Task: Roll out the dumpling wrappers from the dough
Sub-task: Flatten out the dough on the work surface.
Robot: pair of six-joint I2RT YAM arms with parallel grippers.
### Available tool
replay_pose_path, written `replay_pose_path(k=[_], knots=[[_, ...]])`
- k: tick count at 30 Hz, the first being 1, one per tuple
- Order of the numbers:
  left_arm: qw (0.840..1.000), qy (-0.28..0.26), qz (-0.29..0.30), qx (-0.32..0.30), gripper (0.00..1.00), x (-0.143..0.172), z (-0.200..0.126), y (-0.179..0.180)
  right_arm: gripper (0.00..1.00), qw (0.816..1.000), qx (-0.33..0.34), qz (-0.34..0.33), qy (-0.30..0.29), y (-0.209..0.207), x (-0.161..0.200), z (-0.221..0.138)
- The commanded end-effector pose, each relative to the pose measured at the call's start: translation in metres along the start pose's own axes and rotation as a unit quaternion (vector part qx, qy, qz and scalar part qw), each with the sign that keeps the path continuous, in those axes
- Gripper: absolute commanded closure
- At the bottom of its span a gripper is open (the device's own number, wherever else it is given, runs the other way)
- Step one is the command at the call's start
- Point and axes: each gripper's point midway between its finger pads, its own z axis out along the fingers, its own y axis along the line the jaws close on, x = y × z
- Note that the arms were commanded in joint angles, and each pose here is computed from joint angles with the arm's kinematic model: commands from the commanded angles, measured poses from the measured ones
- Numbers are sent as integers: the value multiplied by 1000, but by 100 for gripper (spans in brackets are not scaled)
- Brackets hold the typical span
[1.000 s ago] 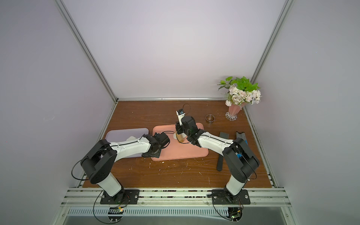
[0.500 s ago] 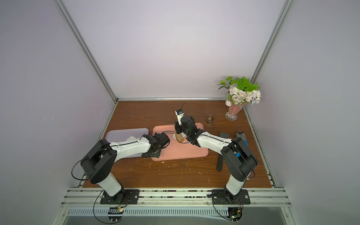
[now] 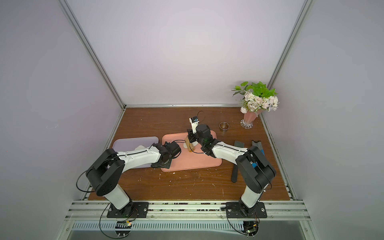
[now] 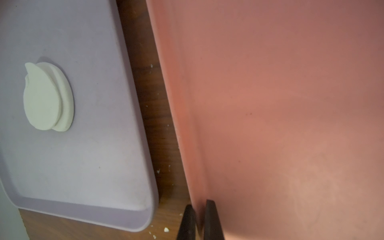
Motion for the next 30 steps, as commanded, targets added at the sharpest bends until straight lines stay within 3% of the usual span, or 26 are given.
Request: replay_pose_path(k=[1,9,30], knots=[[1000,17,12,7,100,7,9,-5,100,976,-47,59,204,14,130,-3],[1000,20,11,7,100,8,10,-5,100,966,-44,121,223,-4,151,-2],[1000,18,13,6,100,8,10,-5,100,954,-29,142,263,-16,186,1]])
